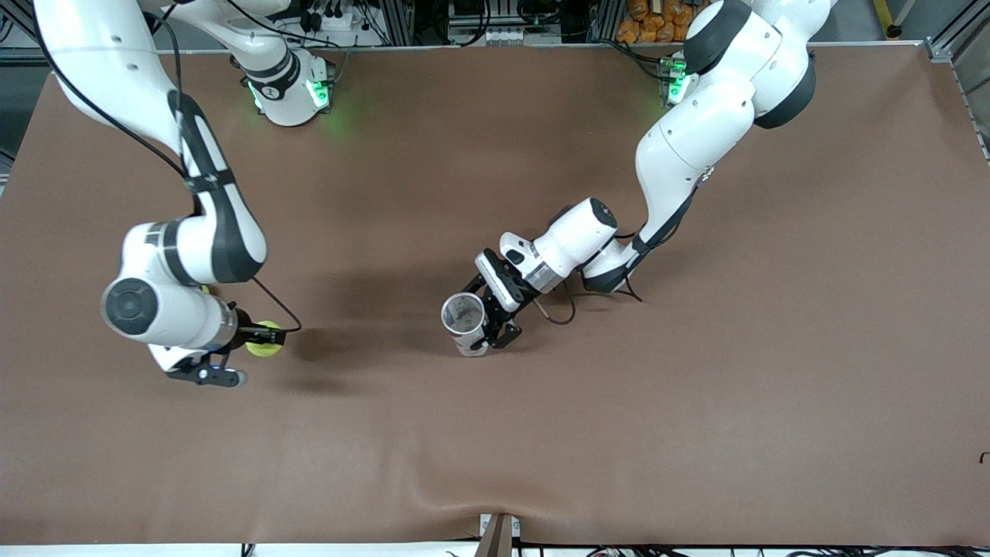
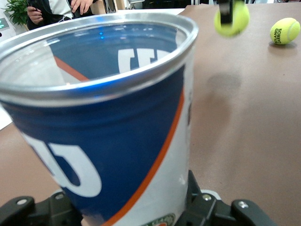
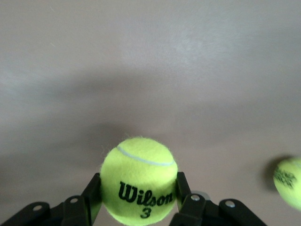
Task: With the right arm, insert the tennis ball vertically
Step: 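Carry the ball over the can's open end with the right gripper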
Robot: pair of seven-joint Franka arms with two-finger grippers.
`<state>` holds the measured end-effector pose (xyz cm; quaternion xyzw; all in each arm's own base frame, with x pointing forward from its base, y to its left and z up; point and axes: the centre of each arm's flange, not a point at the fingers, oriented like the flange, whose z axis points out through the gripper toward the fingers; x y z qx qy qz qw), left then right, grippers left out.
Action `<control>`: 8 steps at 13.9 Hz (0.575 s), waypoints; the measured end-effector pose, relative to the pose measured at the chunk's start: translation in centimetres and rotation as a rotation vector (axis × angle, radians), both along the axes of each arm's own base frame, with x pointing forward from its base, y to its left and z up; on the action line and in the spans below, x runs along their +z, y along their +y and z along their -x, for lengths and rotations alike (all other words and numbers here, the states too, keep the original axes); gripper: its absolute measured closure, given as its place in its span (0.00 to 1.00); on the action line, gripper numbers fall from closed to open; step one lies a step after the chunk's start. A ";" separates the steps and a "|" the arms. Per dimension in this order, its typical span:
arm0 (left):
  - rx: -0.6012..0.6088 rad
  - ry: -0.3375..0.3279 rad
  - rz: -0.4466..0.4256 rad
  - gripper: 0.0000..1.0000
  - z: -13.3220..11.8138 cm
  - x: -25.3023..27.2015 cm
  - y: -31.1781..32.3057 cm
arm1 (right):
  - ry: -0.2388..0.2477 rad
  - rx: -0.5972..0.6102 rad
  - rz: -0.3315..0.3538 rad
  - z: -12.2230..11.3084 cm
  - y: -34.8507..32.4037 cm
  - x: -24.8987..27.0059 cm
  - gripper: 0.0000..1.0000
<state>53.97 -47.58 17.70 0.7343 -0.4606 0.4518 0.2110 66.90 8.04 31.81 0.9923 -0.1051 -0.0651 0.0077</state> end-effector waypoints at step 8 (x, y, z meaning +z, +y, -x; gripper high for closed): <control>-0.001 0.000 0.000 0.22 0.1 0.0 -0.1 | -0.045 -0.480 -0.176 -0.3 14.8 12.7 0.34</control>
